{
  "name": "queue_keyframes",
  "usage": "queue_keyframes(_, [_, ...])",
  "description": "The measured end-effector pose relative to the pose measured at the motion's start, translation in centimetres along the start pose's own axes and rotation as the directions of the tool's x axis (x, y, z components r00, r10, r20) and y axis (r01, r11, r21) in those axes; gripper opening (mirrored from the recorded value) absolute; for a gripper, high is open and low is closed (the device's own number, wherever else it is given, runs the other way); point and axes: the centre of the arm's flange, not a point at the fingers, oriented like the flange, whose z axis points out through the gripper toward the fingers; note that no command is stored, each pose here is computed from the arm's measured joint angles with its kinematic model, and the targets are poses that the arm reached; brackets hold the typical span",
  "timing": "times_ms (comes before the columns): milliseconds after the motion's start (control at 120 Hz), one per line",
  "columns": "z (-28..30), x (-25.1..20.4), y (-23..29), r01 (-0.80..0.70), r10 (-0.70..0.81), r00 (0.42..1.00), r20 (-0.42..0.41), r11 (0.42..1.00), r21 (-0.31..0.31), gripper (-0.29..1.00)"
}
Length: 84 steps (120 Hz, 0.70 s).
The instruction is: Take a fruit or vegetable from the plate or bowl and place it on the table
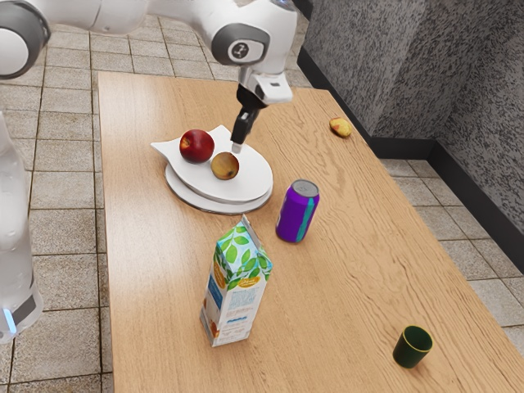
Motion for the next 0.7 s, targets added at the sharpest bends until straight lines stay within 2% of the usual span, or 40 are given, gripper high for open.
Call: queue_keyframes(700, [5.1, -2.6, 0.2, -0.157, 0.158, 0.987, 0.013, 0.987, -0.044, 0.7])
